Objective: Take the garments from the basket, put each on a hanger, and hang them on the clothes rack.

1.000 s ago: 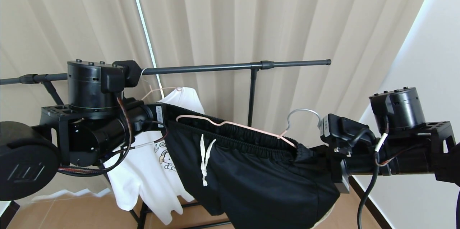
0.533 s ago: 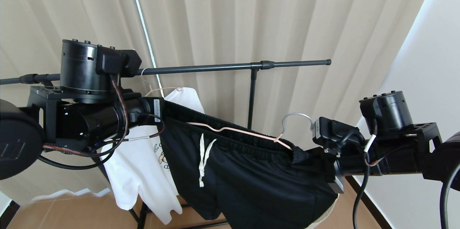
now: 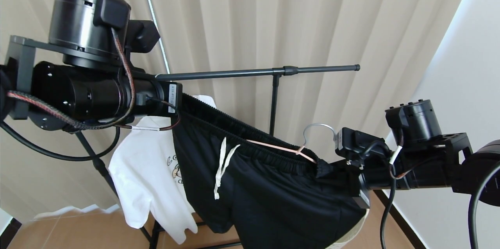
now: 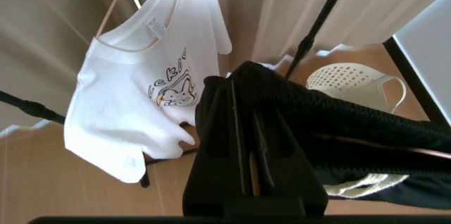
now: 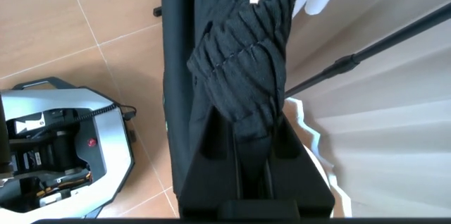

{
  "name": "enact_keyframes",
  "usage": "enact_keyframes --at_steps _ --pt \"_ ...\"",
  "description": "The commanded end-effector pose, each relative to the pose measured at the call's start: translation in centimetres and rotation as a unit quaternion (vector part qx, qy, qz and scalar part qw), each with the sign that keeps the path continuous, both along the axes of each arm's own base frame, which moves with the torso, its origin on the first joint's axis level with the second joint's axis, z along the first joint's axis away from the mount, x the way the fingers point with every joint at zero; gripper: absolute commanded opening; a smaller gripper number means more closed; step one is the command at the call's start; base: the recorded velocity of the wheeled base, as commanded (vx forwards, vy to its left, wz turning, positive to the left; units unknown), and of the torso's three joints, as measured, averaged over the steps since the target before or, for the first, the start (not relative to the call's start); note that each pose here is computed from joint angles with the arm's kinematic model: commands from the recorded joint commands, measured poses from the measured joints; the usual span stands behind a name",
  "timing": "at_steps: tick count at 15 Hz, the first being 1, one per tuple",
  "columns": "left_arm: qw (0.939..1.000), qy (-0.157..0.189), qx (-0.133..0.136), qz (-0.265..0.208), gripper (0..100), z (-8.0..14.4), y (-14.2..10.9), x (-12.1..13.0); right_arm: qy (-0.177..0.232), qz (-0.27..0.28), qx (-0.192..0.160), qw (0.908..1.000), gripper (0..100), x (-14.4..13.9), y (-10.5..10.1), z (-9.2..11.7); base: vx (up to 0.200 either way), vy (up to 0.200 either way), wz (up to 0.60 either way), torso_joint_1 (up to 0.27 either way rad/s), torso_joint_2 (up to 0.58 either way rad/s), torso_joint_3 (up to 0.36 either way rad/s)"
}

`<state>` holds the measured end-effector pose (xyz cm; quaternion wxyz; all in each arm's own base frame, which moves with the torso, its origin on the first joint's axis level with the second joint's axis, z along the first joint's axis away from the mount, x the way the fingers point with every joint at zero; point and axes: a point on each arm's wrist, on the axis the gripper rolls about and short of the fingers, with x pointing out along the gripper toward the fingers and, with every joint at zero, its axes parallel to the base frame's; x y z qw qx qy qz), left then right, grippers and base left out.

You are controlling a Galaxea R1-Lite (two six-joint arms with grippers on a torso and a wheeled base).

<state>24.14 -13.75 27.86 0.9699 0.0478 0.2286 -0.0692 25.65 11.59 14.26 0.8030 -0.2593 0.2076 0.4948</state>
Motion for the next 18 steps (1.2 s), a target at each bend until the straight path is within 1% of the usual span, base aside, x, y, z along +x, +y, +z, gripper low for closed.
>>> enact_keyframes --at_steps 1,3,5,6,7,9,10,12,14,15,16,17,18 --pt "0.9995 -0.004 -0.002 -0.03 0 1.7 -1.3 -1.1 0.002 -0.002 -0.003 1.0 0 0.4 0.2 -0.2 0.0 0.0 0.0 0.0 0.0 0.0" --pt "0.9987 0.008 0.006 -0.049 0 2.0 -2.0 -1.9 0.001 -0.006 -0.004 1.0 0 0.6 0.2 -0.2 0.0 0.0 0.0 0.0 0.0 0.0" --pt "0.9955 0.035 0.026 -0.085 0 1.9 -3.3 -3.4 -0.003 -0.013 0.007 0.9999 0 1.0 0.4 0.4 0.0 0.0 0.0 0.0 0.0 0.0" --pt "0.9946 0.041 0.03 -0.091 0 1.7 -3.5 -3.6 -0.001 -0.018 0.011 0.9998 0 1.0 0.4 0.6 0.0 0.0 0.0 0.0 0.0 0.0" --pt "0.9923 0.053 0.04 -0.104 0 1.5 -4.0 -4.2 0.007 -0.033 0.027 0.9991 0 1.2 0.5 1.2 0.0 0.0 0.0 0.0 0.0 0.0" --pt "0.9901 0.061 0.047 -0.117 0 1.2 -4.6 -4.7 0.019 -0.05 0.047 0.9975 0 1.3 0.5 1.8 0.0 0.0 0.0 0.0 0.0 0.0" --pt "0.9888 0.067 0.05 -0.123 0 0.9 -4.9 -4.8 0.014 -0.054 0.056 0.9969 0 1.2 0.5 2.2 0.0 0.0 0.0 0.0 0.0 0.0" --pt "0.9861 0.092 0.061 -0.124 0 -0.1 -5.6 -4.6 -0.011 -0.052 0.071 0.9961 0 0.7 0.3 2.8 0.0 0.0 0.0 0.0 0.0 0.0" --pt "0.9861 0.111 0.047 -0.114 0 -1.0 -6.5 -4.4 -0.031 -0.049 0.082 0.995 0 0.0 0.1 3.3 0.0 0.0 0.0 0.0 0.0 0.0" --pt "0.9866 0.115 0.041 -0.109 0 -1.2 -6.7 -4.2 -0.039 -0.048 0.085 0.9944 0 -0.3 0.0 3.4 0.0 0.0 0.0 0.0 0.0 0.0" --pt "0.9875 0.117 0.029 -0.101 0 -1.2 -7.0 -4.0 -0.046 -0.04 0.093 0.9938 0 -0.6 0.0 3.4 0.0 0.0 0.0 0.0 0.0 0.0" --pt "0.9887 0.116 0.015 -0.094 0 -1.0 -7.1 -3.8 -0.052 -0.034 0.097 0.9934 0 -0.7 0.0 3.2 0.0 0.0 0.0 0.0 0.0 0.0" --pt "0.9907 0.108 -0.015 -0.081 0 -0.1 -7.2 -3.6 -0.061 -0.031 0.098 0.9928 0 -0.9 -0.1 2.8 0.0 0.0 0.0 0.0 0.0 0.0"
